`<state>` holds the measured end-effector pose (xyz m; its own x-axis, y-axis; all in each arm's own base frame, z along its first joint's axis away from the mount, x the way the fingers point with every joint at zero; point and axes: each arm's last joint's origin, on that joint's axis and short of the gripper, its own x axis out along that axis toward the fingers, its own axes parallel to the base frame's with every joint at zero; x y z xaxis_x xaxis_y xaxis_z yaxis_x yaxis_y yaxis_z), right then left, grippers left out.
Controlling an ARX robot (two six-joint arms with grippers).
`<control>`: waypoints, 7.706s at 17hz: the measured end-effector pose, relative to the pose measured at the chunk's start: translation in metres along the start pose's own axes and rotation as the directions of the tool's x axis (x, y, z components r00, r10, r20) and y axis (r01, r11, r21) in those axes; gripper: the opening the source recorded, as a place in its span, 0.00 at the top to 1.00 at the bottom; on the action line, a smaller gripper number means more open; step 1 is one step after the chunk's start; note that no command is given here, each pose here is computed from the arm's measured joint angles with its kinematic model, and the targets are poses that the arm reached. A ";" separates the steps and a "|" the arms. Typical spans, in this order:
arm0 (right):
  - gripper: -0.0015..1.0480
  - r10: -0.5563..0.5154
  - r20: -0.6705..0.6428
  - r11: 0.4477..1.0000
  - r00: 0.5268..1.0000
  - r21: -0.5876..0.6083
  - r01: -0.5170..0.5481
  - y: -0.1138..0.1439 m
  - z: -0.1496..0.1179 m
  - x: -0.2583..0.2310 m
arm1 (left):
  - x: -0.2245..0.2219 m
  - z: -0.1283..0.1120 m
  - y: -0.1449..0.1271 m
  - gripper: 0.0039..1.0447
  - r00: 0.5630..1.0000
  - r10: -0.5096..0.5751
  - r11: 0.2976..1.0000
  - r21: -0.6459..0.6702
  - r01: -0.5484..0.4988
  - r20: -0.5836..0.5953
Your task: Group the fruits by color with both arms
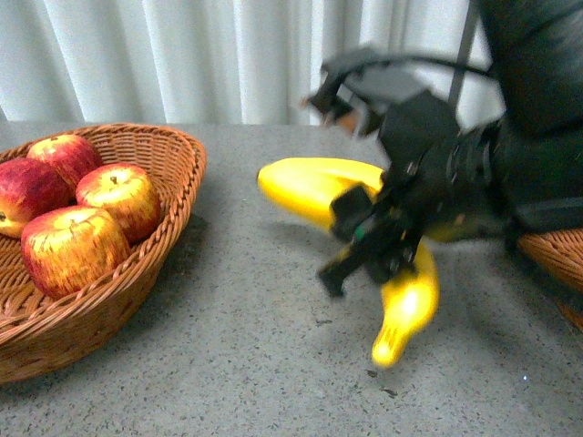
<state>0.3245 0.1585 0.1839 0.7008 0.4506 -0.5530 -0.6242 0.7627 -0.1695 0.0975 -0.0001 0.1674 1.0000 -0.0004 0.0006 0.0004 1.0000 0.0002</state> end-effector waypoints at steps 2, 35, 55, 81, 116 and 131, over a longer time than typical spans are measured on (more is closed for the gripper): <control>0.66 -0.093 0.122 0.995 0.988 0.035 0.090 -0.029 0.022 -0.025 | 0.000 0.000 0.000 0.06 1.000 0.000 1.000 0.000 0.000 0.000; 0.06 0.058 0.111 0.996 0.992 -0.070 -0.050 -0.052 0.074 0.064 | 0.000 0.000 0.000 0.06 1.000 0.000 1.000 0.000 0.000 0.000; 0.69 -0.018 -0.068 0.994 0.998 0.106 0.025 -0.095 0.044 0.124 | 0.000 0.000 0.000 0.06 1.000 0.000 1.000 0.000 0.000 0.000; 0.06 -0.257 0.251 0.966 0.933 0.096 0.240 -0.170 -0.043 -0.172 | 0.000 0.000 0.000 0.06 1.000 0.000 1.000 0.000 0.000 0.000; 0.98 -0.626 0.356 0.764 0.693 0.458 0.455 0.024 -0.165 -0.222 | 0.000 0.000 0.000 0.06 1.000 0.000 1.000 0.000 0.000 -0.001; 0.06 -0.625 0.349 0.764 0.698 0.458 0.455 0.024 -0.166 -0.222 | 0.000 0.000 0.000 0.06 1.000 0.000 1.000 0.000 0.000 0.000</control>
<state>0.0972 0.0000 0.1673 1.0000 0.0000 0.0044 0.0000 1.0000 -0.0074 0.0975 0.0000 0.1673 1.0000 0.0000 0.0002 0.0000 1.0000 0.0006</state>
